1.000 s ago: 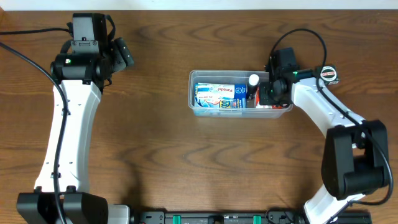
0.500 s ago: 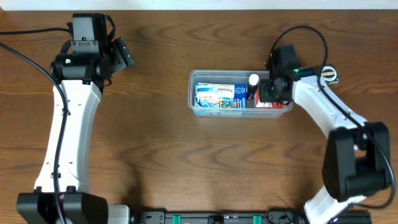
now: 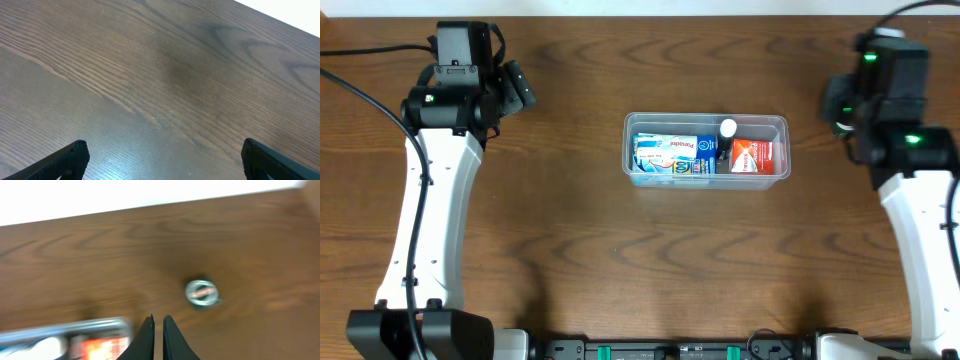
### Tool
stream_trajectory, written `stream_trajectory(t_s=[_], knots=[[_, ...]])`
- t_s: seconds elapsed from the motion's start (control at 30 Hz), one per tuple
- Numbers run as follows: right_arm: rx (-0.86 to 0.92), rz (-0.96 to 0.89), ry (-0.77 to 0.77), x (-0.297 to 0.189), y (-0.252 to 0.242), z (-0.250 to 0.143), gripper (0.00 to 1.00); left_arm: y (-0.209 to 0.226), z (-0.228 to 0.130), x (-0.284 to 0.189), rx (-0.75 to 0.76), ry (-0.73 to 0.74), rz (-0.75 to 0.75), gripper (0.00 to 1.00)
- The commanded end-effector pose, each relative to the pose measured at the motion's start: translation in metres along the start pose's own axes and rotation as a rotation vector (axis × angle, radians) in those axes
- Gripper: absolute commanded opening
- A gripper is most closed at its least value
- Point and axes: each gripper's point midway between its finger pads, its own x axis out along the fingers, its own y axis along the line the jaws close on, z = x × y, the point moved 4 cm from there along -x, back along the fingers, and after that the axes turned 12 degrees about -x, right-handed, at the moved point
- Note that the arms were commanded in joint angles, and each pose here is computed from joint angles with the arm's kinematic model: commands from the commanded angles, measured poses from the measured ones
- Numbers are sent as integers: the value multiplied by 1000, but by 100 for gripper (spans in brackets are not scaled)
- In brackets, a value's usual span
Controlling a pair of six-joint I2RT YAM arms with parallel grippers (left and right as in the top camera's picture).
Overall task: Pack container
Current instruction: 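Move the right gripper back toward the green Zam-Buk box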
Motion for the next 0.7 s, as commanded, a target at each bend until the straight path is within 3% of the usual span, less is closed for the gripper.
stream_trajectory(t_s=[0.0,0.13,0.3,0.33,0.4,0.43,0.67], knots=[[38,-112,43,14,-41,-9,5,2,-3,3,15,11,10,98],[93,-103,66,39,-63,-16,2,2,-3,3,15,11,10,98],[26,-81,131,84,-71,-33,15,2,-3,3,15,11,10,98],[-1,-79,145,94,-71,-37,31,2,-3,3,15,11,10,98],[-62,-66,180,115,-69,-47,80,2,-3,3,15,11,10,98],[-103,-55,203,126,-67,-54,96,2,-3,3,15,11,10,98],[-370,71,355,181,-52,-108,99,2,-3,3,15,11,10,98]])
